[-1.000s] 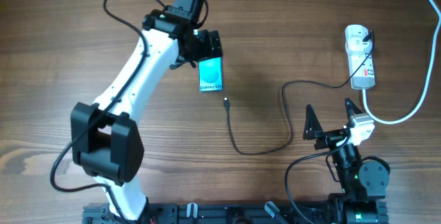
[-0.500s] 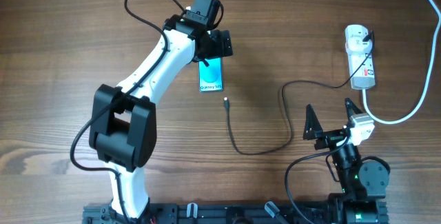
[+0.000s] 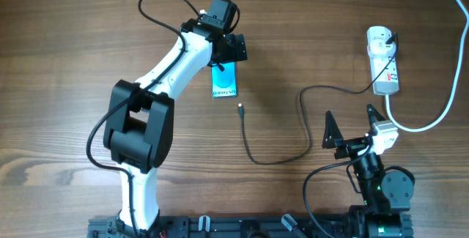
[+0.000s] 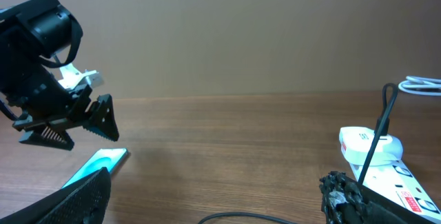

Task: Plug charger to phone and switch on socket
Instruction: 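Lower the left gripper onto the phone's top edge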

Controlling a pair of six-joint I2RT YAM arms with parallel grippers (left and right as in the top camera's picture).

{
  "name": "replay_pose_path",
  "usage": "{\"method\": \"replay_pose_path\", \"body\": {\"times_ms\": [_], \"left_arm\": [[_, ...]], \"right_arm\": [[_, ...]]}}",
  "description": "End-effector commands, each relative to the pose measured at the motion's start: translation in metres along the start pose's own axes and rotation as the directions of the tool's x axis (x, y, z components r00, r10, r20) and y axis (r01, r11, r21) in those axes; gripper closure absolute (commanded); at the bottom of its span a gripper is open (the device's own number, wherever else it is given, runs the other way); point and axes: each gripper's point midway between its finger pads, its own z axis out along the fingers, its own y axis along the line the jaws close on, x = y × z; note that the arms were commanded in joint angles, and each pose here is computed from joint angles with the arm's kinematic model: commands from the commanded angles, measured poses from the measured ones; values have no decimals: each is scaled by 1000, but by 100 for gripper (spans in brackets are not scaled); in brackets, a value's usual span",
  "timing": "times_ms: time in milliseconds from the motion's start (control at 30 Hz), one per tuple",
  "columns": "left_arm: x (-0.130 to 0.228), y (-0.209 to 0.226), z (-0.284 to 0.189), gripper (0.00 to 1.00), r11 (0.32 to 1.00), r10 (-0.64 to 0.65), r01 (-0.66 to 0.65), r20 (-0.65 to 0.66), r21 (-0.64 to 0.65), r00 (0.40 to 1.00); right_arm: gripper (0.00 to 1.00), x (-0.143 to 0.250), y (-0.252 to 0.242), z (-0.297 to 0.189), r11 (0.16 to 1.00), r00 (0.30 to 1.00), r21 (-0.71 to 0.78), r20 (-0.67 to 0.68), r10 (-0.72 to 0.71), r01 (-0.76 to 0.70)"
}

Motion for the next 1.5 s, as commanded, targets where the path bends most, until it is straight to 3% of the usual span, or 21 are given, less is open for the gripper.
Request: {"method": "replay_pose_path", "body": {"times_ms": [0, 133, 433, 900, 1267, 1467], "left_arm": [[0, 6, 4, 0, 999, 6, -5, 11, -40, 1000], [-8, 16, 3, 0, 995, 8, -2, 57, -100, 998], [-15, 12, 14, 0, 996, 2, 5, 86, -84, 996], [-5, 18, 48, 0, 994, 6, -1, 49, -108, 999], [48, 39, 54, 0, 976, 24, -56, -149, -210, 989], [41, 34, 55, 0, 980, 29, -52, -122, -194, 992]], "right_arm": [[0, -2, 0, 0, 1000, 1000, 4, 10, -7, 7], [0, -2, 0, 0, 1000, 1000, 4, 10, -7, 7], [0, -2, 0, 0, 1000, 1000, 4, 10, -8, 8], [0, -2, 0, 0, 1000, 1000, 4, 10, -7, 7], [0, -2, 0, 0, 1000, 1000, 4, 9, -7, 7], [0, -2, 0, 0, 1000, 1000, 4, 9, -7, 7]]}}
